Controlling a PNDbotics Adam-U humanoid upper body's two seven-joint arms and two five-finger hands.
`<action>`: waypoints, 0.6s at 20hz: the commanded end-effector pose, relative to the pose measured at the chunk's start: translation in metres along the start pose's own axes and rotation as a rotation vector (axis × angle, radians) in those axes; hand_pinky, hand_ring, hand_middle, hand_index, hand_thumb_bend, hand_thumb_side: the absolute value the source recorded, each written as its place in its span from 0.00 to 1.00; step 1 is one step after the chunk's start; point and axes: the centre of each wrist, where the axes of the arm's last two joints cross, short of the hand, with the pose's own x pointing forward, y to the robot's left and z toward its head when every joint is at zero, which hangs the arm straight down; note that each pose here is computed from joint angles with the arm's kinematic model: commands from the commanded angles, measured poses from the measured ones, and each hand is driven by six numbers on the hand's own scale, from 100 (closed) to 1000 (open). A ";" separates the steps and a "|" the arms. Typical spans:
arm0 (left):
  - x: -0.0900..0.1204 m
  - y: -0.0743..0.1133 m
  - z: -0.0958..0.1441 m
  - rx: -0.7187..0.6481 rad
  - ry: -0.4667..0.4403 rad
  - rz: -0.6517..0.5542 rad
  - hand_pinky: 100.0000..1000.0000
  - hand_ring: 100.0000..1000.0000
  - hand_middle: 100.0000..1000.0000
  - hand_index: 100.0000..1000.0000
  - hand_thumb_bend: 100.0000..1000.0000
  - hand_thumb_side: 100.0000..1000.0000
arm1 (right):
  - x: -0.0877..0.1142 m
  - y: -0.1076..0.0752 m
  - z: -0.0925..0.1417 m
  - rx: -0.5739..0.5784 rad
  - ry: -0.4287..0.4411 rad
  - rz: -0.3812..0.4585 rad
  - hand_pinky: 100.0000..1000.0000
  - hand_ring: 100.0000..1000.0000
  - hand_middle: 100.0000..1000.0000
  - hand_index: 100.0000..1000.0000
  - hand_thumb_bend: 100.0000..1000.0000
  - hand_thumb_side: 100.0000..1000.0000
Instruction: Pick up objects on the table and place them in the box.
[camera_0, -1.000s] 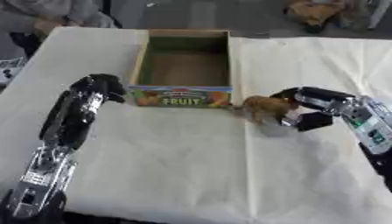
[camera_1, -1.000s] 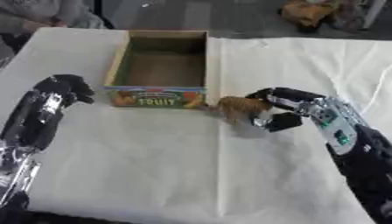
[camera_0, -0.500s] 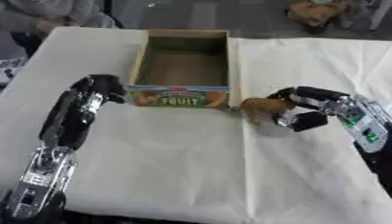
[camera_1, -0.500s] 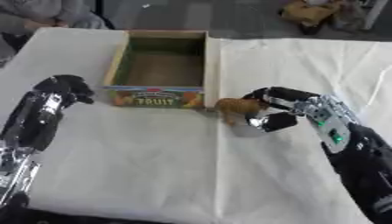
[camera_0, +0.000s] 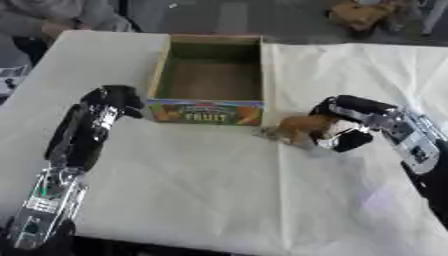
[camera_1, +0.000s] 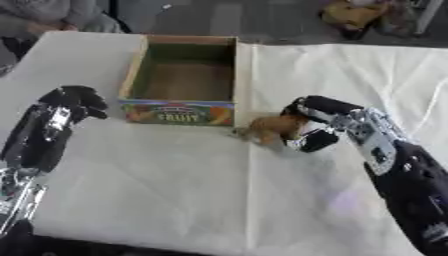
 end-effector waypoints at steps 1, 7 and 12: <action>0.007 0.004 -0.004 -0.015 -0.023 -0.018 0.58 0.61 0.54 0.68 0.00 0.56 | 0.000 -0.009 0.002 -0.025 0.007 0.038 0.62 0.53 0.41 0.60 0.00 0.03; 0.007 0.004 -0.004 -0.015 -0.023 -0.018 0.58 0.61 0.54 0.68 0.00 0.56 | -0.001 -0.007 0.002 -0.028 0.008 0.042 0.62 0.53 0.41 0.60 0.00 0.03; 0.007 0.004 -0.004 -0.014 -0.022 -0.018 0.58 0.61 0.54 0.68 0.00 0.56 | -0.001 -0.008 0.002 -0.030 0.007 0.044 0.57 0.45 0.31 0.48 0.00 0.01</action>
